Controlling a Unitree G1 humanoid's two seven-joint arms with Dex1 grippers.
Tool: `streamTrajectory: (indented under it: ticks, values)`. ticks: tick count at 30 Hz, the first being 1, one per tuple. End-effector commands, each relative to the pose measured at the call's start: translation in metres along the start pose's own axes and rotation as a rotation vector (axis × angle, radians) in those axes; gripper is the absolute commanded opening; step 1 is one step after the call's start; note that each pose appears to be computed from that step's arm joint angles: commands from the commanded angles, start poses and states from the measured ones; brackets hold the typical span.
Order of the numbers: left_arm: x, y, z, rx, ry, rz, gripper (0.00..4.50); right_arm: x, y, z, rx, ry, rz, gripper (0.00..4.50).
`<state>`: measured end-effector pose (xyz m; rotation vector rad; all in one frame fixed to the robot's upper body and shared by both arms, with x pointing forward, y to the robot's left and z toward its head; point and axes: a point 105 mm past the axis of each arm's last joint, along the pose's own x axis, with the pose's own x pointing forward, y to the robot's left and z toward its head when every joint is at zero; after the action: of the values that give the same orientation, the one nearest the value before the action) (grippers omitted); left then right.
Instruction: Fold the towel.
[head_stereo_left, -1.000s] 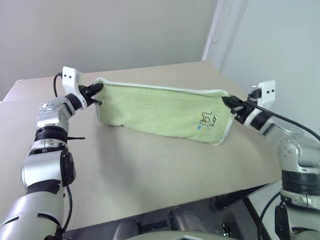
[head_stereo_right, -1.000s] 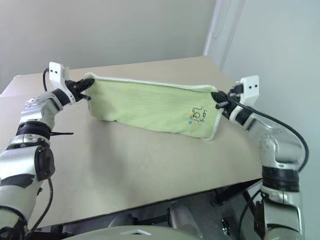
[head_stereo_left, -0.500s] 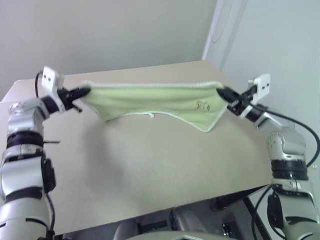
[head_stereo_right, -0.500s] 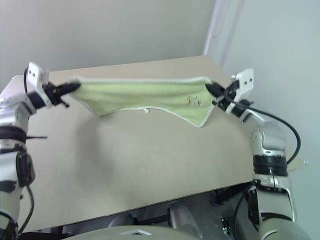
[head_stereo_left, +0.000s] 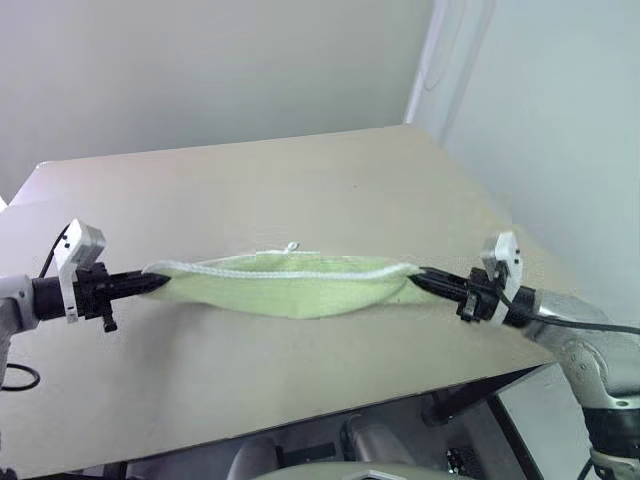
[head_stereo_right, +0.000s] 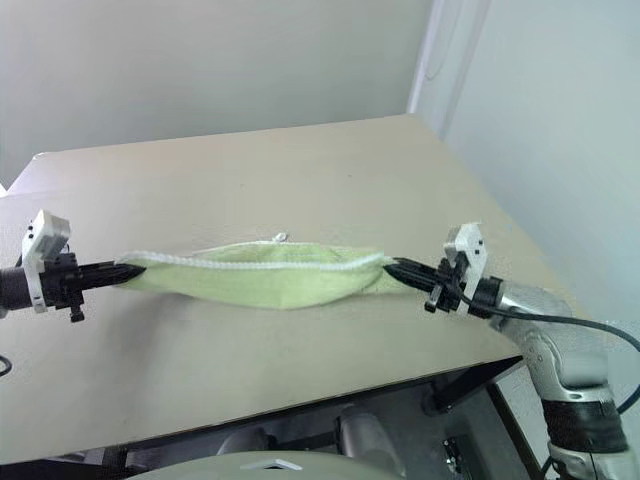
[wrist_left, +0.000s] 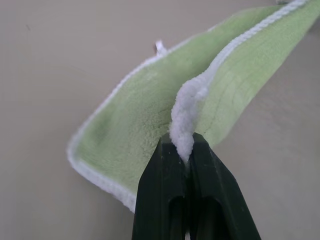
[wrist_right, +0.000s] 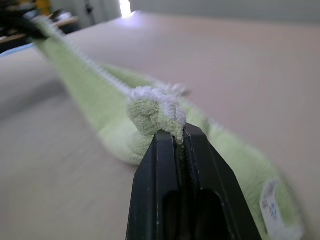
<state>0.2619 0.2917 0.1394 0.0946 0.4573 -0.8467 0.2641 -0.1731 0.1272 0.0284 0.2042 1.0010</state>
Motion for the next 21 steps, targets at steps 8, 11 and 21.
streamTrajectory:
  ticks: [8, 11, 21]
  values:
    - [-0.045, -0.005, -0.04, 0.032, 0.19, 0.042, 0.0, -0.035, 0.033, -0.017, 0.018, 0.098, 0.033, 0.05]
    - [-0.048, 0.005, -0.042, 0.03, 0.176, 0.082, 0.0, -0.042, 0.033, -0.025, 0.021, 0.13, 0.012, 0.05]
    - [-0.022, 0.022, -0.046, 0.041, 0.155, 0.051, 0.0, -0.029, 0.008, -0.037, -0.026, 0.12, -0.119, 0.05]
